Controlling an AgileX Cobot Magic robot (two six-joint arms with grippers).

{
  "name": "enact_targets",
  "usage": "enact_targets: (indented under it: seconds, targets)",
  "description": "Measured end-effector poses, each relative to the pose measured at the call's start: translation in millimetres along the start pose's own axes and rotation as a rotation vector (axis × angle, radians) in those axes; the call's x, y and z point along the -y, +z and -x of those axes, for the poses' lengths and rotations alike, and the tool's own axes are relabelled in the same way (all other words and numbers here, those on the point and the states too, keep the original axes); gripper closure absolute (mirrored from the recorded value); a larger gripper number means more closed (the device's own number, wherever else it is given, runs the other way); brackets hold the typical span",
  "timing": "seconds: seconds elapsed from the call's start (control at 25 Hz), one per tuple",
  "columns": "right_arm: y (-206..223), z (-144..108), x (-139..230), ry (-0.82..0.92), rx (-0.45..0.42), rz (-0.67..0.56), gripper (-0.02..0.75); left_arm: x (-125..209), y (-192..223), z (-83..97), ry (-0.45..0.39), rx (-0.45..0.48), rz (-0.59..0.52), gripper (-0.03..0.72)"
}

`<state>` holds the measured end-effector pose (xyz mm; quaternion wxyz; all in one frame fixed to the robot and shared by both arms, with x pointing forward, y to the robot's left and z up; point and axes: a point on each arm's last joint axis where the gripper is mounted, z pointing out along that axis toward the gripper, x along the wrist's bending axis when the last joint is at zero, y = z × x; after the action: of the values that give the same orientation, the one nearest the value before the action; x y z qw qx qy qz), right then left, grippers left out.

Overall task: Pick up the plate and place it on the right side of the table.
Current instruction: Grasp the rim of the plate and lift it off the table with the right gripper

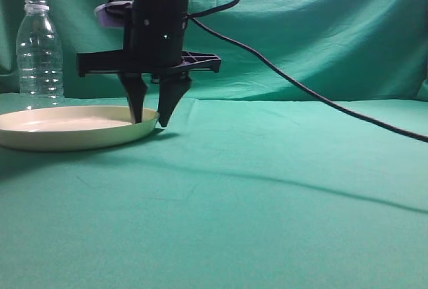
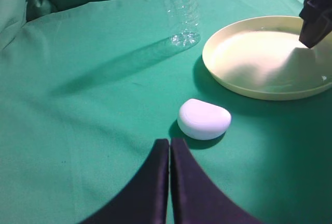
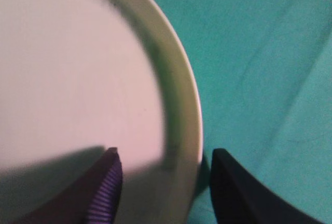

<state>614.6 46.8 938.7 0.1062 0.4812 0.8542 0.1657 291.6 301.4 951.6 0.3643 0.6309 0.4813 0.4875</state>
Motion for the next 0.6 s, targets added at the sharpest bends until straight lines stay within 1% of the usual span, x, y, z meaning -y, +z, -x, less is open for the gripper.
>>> enact_targets:
  seconds: [0.12, 0.2, 0.24, 0.48, 0.6]
  targets:
    - [3.3, 0.1, 0.4, -0.001, 0.004, -0.001, 0.522, 0.0, 0.0, 0.0, 0.000, 0.000, 0.000, 0.688]
    - [3.3, 0.8, 0.2, -0.002, 0.012, 0.001, 0.638, 0.0, 0.0, 0.0, 0.000, 0.000, 0.000, 0.688]
    - [2.8, 1.0, -0.5, 0.001, 0.014, 0.005, 0.666, 0.0, 0.0, 0.0, 0.000, 0.000, 0.000, 0.688]
    - [-2.8, 4.3, -1.9, -0.001, 0.058, 0.011, 0.666, 0.0, 0.0, 0.0, 0.000, 0.000, 0.000, 0.688]
    - [-20.2, 10.7, -1.2, -0.024, 0.113, -0.021, 0.666, 0.0, 0.0, 0.0, 0.000, 0.000, 0.000, 0.688]
